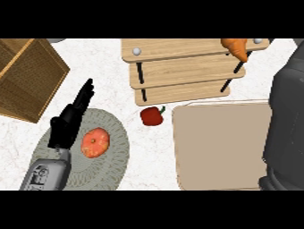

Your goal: Pick the croissant from the tray and place it in the tiered shelf

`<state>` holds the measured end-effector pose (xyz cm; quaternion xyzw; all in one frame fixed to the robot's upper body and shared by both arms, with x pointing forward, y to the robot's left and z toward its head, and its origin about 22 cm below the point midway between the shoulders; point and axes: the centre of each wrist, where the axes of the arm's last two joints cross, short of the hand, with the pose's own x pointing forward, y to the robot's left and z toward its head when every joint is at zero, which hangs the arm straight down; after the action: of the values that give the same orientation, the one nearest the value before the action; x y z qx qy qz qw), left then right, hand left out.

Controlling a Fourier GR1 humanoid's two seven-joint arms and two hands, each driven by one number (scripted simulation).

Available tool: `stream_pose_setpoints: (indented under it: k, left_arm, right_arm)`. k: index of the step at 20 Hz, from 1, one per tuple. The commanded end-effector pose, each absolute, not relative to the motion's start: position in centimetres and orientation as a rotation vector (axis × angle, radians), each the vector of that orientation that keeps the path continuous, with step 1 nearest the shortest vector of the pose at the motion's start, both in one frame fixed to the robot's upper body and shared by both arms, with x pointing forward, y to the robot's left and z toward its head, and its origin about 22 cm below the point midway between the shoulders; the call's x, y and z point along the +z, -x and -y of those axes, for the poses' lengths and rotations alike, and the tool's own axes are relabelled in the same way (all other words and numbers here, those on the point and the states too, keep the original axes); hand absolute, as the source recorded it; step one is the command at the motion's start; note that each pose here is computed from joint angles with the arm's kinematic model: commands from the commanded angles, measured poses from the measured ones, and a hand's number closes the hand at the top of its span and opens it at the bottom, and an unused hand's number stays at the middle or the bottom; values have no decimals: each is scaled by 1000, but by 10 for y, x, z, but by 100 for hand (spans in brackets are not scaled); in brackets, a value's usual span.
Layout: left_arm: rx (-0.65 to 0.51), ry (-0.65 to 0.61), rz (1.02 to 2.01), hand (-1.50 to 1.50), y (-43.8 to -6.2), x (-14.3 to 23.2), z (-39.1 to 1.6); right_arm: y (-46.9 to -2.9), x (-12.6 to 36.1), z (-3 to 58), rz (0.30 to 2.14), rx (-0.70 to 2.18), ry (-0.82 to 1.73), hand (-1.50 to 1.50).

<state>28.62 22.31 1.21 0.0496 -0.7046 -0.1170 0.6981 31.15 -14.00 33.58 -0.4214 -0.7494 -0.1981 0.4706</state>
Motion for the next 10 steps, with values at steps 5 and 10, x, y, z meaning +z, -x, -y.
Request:
stream_pose_setpoints:
  k: [5,10]
  left_arm:
    - [-237,-145,1557,0,-283,3,-245]
    - [-213,-141,1571,0,-281,1,-229]
  right_arm:
    - [-264,347,211,1595,-641,996,-150]
    - [-222,340,254,1521,-566,1028,-150]
